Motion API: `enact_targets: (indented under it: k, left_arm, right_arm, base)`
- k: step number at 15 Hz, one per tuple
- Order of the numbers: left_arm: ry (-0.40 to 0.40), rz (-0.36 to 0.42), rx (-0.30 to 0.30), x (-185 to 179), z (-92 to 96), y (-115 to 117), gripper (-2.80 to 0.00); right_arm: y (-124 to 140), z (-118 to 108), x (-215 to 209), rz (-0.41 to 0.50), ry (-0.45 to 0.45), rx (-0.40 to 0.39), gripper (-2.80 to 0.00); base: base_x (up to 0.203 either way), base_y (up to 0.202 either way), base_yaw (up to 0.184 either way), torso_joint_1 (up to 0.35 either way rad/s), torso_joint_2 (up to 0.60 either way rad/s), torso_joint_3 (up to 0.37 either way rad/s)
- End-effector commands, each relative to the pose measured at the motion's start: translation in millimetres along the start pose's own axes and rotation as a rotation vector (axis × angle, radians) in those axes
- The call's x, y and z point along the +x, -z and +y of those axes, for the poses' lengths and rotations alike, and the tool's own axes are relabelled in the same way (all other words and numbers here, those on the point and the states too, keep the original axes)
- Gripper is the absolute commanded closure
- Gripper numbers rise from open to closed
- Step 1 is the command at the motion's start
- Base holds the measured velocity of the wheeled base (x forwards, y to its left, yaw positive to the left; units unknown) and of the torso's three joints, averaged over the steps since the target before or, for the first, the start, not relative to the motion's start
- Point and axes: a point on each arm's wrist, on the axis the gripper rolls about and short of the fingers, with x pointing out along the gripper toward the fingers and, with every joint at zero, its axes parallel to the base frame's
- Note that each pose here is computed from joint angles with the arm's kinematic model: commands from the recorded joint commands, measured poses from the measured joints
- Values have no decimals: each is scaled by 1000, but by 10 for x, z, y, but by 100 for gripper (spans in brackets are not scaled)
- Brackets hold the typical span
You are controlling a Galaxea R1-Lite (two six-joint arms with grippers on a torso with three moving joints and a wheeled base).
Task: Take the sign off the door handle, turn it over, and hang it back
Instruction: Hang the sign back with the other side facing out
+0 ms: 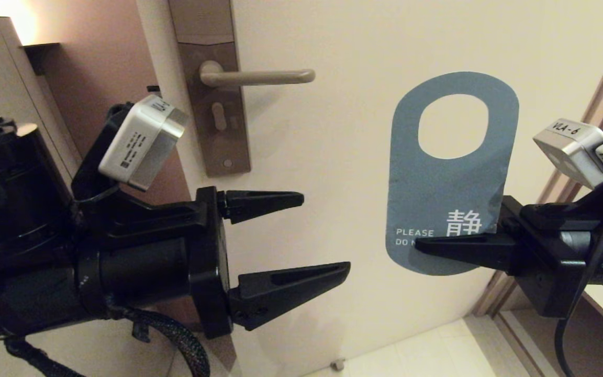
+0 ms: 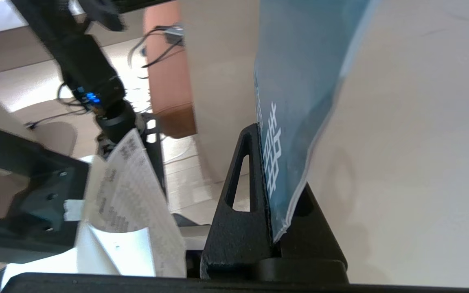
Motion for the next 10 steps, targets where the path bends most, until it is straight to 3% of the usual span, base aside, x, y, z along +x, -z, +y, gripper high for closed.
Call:
enact_targets:
  k: [1,2,6,8,10]
  left_arm:
    - [-8,-23,13,-120,-41,-36,-280]
    - [-8,-26,17,-135,-50,-40,0]
    - [-29,-37,25,-184,-50,-63,0]
    - [-143,-21,52,-228,38,-12,0]
    - [-348,32,127,-303,124,120,0]
  right_arm:
    - [-8,14,-21,-5,9,-7,0]
    - [-3,14,-21,-4,10,-6,0]
    - [2,4,-21,-1,55,-6,0]
    - [-2,-5,-22,-1,94,-7,0]
    - [-7,-22,-21,1,154,-9,0]
  base:
    - [0,0,0,0,0,0]
    - [0,0,0,0,0,0]
    - [0,0,0,0,0,0]
    - [0,0,0,0,0,0]
    - [0,0,0,0,0,0]
